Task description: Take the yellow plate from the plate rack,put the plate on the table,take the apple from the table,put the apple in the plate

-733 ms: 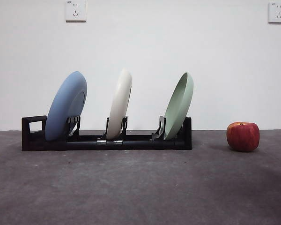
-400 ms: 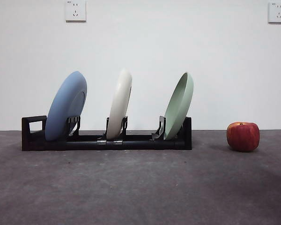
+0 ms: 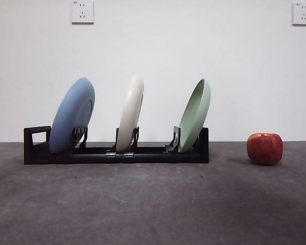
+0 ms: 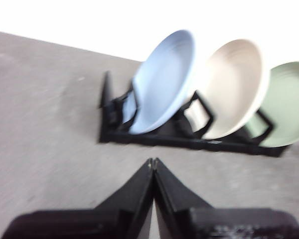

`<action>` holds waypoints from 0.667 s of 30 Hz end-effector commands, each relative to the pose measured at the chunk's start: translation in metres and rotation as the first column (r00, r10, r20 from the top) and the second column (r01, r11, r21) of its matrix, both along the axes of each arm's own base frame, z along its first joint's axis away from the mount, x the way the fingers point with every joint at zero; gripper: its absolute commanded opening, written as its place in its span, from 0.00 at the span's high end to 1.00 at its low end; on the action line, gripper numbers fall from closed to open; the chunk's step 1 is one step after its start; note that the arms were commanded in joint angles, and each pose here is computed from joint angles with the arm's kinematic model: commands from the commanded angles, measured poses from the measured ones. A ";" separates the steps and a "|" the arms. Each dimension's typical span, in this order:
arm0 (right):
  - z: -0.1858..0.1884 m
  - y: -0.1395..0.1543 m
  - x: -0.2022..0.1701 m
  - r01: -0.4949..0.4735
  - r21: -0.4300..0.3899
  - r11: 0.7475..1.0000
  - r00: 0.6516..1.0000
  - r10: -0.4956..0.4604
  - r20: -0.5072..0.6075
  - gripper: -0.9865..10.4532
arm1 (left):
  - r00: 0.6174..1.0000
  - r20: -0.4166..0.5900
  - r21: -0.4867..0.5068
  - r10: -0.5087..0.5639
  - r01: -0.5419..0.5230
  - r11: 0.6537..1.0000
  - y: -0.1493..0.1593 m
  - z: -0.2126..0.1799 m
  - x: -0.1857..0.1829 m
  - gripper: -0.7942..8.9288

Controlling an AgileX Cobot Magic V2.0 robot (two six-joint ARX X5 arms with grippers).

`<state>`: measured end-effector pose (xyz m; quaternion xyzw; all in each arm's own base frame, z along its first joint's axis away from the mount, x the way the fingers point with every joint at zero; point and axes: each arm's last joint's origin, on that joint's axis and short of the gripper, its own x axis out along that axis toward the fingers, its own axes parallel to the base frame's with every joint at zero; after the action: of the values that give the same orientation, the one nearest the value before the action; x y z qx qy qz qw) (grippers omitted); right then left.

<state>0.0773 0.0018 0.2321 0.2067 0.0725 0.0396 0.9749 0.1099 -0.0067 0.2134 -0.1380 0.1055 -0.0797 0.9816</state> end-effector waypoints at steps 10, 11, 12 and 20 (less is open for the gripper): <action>0.071 0.002 0.005 -0.082 -0.077 0.994 0.993 0.076 -0.086 0.91 | 0.979 0.024 -0.050 -0.204 0.205 0.977 -0.006 0.072 0.028 0.92; 0.077 0.002 0.007 -0.083 -0.077 0.994 0.993 0.076 -0.086 0.91 | 0.976 0.023 -0.052 -0.215 0.216 0.975 -0.006 0.077 0.031 0.92; 0.083 0.002 0.009 -0.083 -0.077 0.994 0.994 0.076 -0.081 0.91 | 0.975 0.017 -0.056 -0.223 0.224 0.973 -0.007 0.081 0.035 0.92; 0.116 0.003 0.022 -0.156 -0.064 0.986 0.986 0.152 -0.070 0.91 | 0.895 -0.032 -0.181 -0.445 0.433 0.883 -0.014 0.104 0.069 0.92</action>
<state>0.0978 0.0049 0.3471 0.1727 0.1219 0.0993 0.9723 0.1751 -0.0194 0.3143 -0.1875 0.1585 -0.2845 0.9267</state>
